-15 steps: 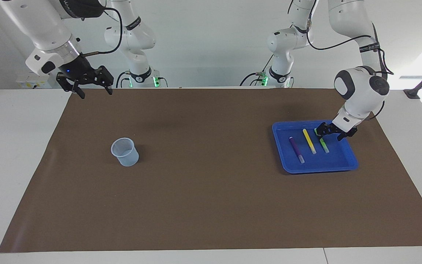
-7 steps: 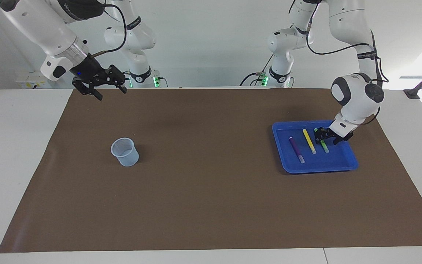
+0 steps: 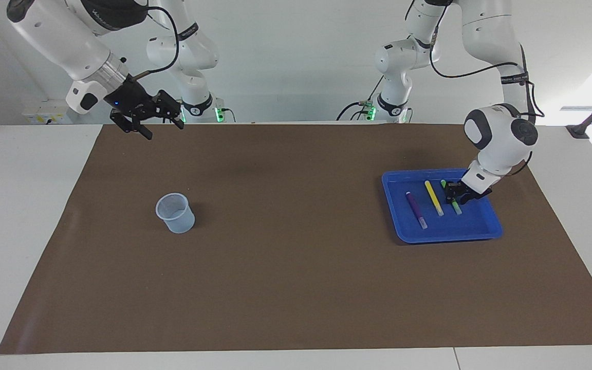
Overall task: Transfer and insert pens with both arms
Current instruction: 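Reach the left gripper down and grasp the green pen in the tray, then lift the green pen with the left gripper while the right gripper approaches, then grasp the green pen with the right gripper and open the left gripper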
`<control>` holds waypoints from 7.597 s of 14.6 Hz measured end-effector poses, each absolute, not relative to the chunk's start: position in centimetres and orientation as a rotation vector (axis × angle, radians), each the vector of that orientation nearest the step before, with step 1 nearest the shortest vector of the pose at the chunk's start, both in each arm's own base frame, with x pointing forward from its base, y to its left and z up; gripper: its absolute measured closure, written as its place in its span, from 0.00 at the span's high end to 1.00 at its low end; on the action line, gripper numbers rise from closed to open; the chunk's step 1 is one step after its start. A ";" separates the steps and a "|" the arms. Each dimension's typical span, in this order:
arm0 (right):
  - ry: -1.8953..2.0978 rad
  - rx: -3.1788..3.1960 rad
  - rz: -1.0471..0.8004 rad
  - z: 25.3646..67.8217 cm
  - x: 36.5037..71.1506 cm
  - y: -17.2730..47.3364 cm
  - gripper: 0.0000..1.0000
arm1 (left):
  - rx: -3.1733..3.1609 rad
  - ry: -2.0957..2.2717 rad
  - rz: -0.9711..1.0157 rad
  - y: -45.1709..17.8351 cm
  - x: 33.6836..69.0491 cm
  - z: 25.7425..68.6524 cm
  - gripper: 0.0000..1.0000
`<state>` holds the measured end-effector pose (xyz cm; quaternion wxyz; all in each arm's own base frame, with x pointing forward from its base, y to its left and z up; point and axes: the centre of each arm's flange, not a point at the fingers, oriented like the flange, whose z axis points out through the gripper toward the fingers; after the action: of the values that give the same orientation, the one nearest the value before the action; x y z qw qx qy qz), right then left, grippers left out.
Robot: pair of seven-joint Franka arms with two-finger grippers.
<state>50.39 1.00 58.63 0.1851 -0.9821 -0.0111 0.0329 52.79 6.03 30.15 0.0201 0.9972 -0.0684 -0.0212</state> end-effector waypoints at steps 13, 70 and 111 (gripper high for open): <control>-0.017 -2.738 0.062 58.7 50.6 1.1 1.00 | 3.099 -0.139 -0.064 6.1 52.8 30.2 0.17; 0.340 -2.220 -0.196 54.1 48.8 25.2 0.78 | 1.540 1.946 -0.794 -33.9 46.3 53.4 0.17; 0.325 -2.231 -0.219 54.2 50.2 23.9 0.18 | 1.527 1.936 -0.774 -33.5 46.6 53.7 0.87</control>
<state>50.21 23.86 54.15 0.4243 -0.8919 0.1301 -0.0874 46.55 -33.47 53.74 0.2750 0.5682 0.7201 -0.2879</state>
